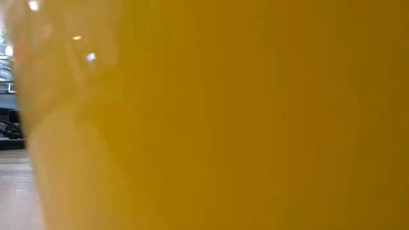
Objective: Pick & Place Mini bowls
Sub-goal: Stack the yellow bowl on top of the yellow bowl on the shelf
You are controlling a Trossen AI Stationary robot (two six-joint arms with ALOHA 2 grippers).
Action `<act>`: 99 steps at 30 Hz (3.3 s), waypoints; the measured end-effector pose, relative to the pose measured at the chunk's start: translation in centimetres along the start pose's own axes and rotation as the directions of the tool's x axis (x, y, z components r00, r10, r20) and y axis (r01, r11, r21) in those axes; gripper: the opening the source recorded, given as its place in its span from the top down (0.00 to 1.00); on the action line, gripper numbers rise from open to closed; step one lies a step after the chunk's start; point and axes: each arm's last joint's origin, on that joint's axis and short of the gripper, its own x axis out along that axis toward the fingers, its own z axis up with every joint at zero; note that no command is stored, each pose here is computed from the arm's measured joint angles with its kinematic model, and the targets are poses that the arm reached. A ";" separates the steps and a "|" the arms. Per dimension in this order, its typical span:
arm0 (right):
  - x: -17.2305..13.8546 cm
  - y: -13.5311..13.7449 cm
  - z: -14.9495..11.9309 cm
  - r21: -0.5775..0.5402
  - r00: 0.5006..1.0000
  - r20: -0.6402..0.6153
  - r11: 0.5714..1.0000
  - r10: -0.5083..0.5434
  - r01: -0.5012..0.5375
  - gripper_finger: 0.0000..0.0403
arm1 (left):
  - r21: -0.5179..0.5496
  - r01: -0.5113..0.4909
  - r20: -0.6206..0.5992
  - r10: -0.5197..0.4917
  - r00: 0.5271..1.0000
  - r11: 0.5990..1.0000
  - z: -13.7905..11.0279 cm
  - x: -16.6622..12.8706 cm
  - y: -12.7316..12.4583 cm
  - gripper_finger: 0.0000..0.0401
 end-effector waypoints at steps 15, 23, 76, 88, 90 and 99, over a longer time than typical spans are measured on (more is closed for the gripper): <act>0.0 0.1 0.2 -0.010 1.000 0.023 1.000 0.013 -0.013 0.67 | 0.029 -0.077 -0.039 0.078 0.996 0.997 -3.3 0.4 -0.6 0.63; 0.0 0.1 0.3 -0.011 1.000 0.030 1.000 0.008 -0.007 0.67 | 0.002 -0.132 -0.051 0.132 0.990 0.991 -3.7 1.1 0.2 0.63; -5.6 -8.0 1.2 0.128 0.925 0.275 0.963 -0.263 0.236 0.67 | -0.134 -0.462 0.664 0.425 0.615 0.877 18.1 -20.8 10.9 0.96; -6.2 -11.3 1.7 0.161 0.904 0.269 0.941 -0.332 0.297 0.67 | -0.145 -0.514 0.627 0.480 0.614 0.846 20.3 -20.8 15.1 0.96; -6.3 -11.6 1.8 0.173 0.903 0.267 0.938 -0.338 0.300 0.67 | -0.150 -0.520 0.609 0.493 0.622 0.841 20.6 -20.3 15.8 0.96; -6.3 -11.8 1.8 0.185 0.901 0.267 0.936 -0.341 0.300 0.67 | -0.168 -0.547 0.572 0.533 0.624 0.820 21.1 -19.4 17.7 0.96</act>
